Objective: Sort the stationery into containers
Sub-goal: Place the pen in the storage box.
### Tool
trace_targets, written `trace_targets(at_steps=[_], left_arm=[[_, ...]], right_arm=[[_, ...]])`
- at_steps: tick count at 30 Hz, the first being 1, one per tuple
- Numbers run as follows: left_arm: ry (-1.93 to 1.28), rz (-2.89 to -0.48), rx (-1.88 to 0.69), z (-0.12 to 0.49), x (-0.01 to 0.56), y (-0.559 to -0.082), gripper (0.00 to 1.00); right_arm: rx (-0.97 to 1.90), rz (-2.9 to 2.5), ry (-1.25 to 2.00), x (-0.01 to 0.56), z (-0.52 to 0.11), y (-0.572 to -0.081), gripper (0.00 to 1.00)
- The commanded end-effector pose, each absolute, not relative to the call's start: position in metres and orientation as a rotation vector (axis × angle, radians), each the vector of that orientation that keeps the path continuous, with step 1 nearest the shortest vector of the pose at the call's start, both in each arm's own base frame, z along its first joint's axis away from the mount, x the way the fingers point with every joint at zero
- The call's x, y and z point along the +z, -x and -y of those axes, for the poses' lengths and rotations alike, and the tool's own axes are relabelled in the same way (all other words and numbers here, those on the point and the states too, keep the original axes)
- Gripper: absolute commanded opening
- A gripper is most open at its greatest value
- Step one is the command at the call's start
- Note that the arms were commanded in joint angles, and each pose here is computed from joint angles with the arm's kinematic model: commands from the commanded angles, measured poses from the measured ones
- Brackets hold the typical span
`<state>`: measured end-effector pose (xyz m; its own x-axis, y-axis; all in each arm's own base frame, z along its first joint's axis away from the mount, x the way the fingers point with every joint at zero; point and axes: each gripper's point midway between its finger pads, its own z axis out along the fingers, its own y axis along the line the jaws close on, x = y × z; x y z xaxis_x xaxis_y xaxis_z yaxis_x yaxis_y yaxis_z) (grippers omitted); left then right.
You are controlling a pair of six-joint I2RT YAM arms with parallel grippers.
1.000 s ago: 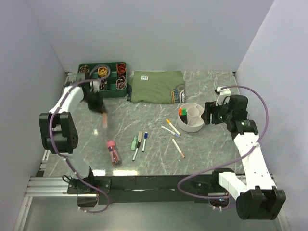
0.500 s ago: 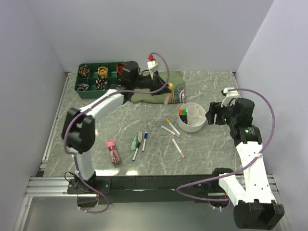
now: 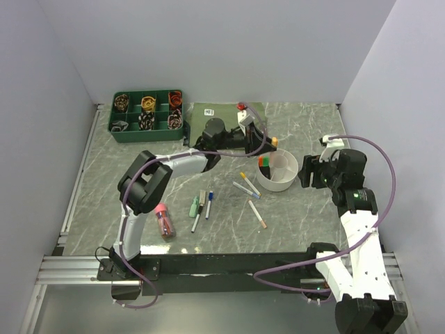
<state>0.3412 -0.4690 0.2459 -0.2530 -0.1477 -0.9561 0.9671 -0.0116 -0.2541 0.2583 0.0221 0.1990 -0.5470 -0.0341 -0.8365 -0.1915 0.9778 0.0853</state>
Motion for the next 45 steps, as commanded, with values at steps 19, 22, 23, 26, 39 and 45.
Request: trace_targets(at_steps=[19,22,23,26,39,45], left_arm=[[-0.885,-1.231,-1.466,0.471,0.206,-0.335,0.01],[-0.886,-1.245,-1.459,0.472,0.193,-0.336,0.01],[-0.882,-1.242,-1.452,0.472,0.192,-0.337,0.01],[-0.873,-1.251,-1.439,0.471,0.181,-0.339,0.01],[-0.874,-1.296,-1.411,0.463,0.157,-0.334,0.12],[-0.888,-1.305,-1.379,0.459,0.160,-0.333,0.37]], right_arm=[[0.192,-2.189,0.170,0.198,-0.018,-0.263,0.75],[0.196,-2.200,0.171,0.196,-0.018,-0.263,0.75],[0.196,-2.204,0.172,0.195,-0.018,-0.262,0.75],[0.203,-2.214,0.174,0.193,-0.019,-0.262,0.75],[0.235,-2.217,0.170,0.187,-0.022,-0.268,0.75],[0.241,-2.216,0.170,0.188,-0.023,-0.269,0.75]])
